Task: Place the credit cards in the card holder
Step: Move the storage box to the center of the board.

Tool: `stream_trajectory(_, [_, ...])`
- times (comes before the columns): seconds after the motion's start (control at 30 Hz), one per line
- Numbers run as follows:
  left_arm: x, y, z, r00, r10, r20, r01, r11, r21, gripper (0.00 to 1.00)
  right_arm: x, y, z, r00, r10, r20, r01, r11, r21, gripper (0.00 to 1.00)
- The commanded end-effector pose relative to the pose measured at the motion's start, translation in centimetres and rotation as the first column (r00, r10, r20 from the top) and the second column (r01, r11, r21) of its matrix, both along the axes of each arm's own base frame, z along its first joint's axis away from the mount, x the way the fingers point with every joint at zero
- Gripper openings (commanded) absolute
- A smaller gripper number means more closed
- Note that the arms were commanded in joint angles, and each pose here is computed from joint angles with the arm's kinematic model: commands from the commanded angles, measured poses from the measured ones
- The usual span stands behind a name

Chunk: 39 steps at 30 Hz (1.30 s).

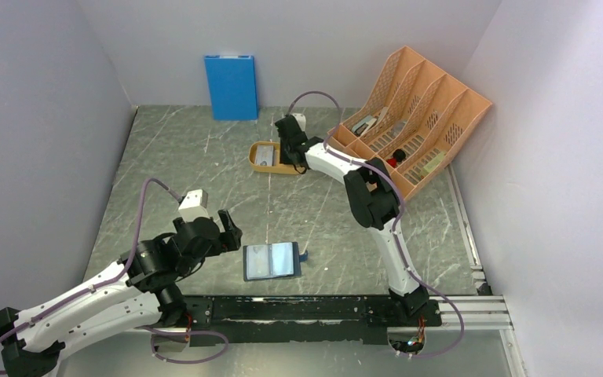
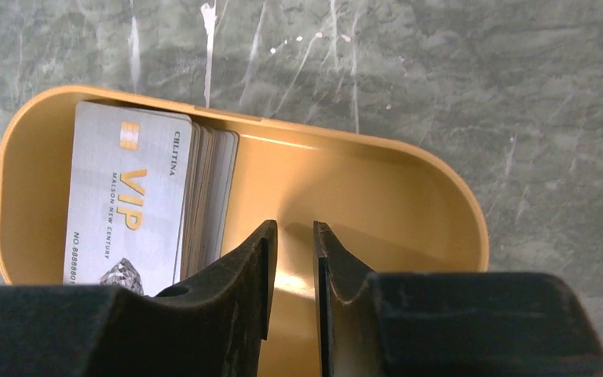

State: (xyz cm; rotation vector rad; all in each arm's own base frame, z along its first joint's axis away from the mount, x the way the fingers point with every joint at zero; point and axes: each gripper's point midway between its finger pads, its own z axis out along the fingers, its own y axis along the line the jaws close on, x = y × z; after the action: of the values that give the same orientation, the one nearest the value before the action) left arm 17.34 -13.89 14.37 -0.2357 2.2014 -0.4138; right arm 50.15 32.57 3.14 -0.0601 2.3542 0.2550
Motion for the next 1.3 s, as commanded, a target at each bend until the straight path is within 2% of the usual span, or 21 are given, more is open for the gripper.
stream_trajectory(0.0, [0.4,0.5,0.8,0.999,0.021,0.026,-0.021,1.0,0.008,0.97,-1.3,-0.6,-0.9,0.999,0.017,-0.041,-0.018,1.0,-0.02,0.27])
stream_trajectory(0.63, [0.4,0.5,0.3,0.999,0.027,0.019,-0.027,1.0,0.005,0.96,-8.2,-2.8,-1.2,0.991,0.086,-0.102,-0.09,0.995,-0.042,0.26])
stream_trajectory(1.03, [0.1,-0.2,-0.9,1.0,0.004,-0.008,-0.004,1.0,-0.01,0.96,-17.0,-4.8,-2.1,0.977,0.134,-0.166,-0.143,0.989,-0.041,0.26])
stream_trajectory(1.27, [0.1,-0.5,-1.2,1.0,-0.009,-0.012,0.009,1.0,-0.008,0.96,-20.7,-7.0,-1.6,0.975,0.141,-0.17,-0.15,0.988,-0.042,0.27])
